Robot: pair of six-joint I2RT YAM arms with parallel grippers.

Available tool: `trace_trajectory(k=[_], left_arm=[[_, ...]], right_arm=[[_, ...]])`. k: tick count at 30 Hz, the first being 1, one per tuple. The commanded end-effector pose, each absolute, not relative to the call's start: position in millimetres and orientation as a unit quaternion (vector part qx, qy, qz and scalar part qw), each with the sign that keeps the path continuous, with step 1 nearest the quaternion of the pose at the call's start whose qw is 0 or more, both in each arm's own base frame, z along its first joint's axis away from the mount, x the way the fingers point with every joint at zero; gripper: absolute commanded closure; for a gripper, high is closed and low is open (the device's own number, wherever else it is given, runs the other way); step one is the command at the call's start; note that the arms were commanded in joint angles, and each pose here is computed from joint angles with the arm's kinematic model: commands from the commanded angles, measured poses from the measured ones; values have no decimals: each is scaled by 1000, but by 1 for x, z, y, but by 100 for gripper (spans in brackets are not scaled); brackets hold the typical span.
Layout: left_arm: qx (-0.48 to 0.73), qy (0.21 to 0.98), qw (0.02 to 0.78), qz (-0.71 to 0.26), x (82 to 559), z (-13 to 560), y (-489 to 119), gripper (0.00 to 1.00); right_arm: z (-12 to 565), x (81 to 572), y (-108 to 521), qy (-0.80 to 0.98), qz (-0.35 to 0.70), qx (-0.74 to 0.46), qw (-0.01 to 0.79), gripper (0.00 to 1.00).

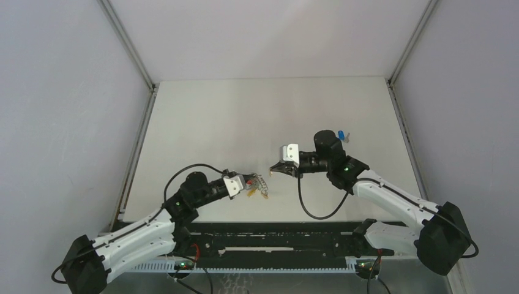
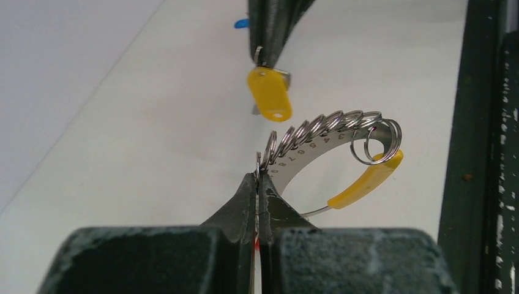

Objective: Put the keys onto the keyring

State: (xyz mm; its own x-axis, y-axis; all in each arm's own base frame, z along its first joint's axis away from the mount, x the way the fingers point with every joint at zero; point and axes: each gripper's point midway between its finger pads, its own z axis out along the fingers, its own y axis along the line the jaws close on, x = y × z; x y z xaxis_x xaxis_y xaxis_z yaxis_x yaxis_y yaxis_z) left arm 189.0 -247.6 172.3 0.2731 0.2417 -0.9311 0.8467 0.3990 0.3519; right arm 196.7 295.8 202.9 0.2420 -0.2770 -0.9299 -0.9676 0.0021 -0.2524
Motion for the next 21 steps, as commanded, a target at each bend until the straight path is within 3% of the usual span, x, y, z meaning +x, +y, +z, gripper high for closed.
trace_trajectory(k=[1, 10, 21], left_arm=[[519, 508, 631, -272, 180, 193, -264, 100], [501, 540, 589, -333, 164, 156, -268, 100], [495, 550, 588, -327, 168, 144, -268, 100]], right_arm=[[207, 204, 304, 474, 326, -636, 515, 100], [167, 185, 318, 495, 339, -661, 451, 100], [161, 171, 326, 485, 338, -675, 440, 100]])
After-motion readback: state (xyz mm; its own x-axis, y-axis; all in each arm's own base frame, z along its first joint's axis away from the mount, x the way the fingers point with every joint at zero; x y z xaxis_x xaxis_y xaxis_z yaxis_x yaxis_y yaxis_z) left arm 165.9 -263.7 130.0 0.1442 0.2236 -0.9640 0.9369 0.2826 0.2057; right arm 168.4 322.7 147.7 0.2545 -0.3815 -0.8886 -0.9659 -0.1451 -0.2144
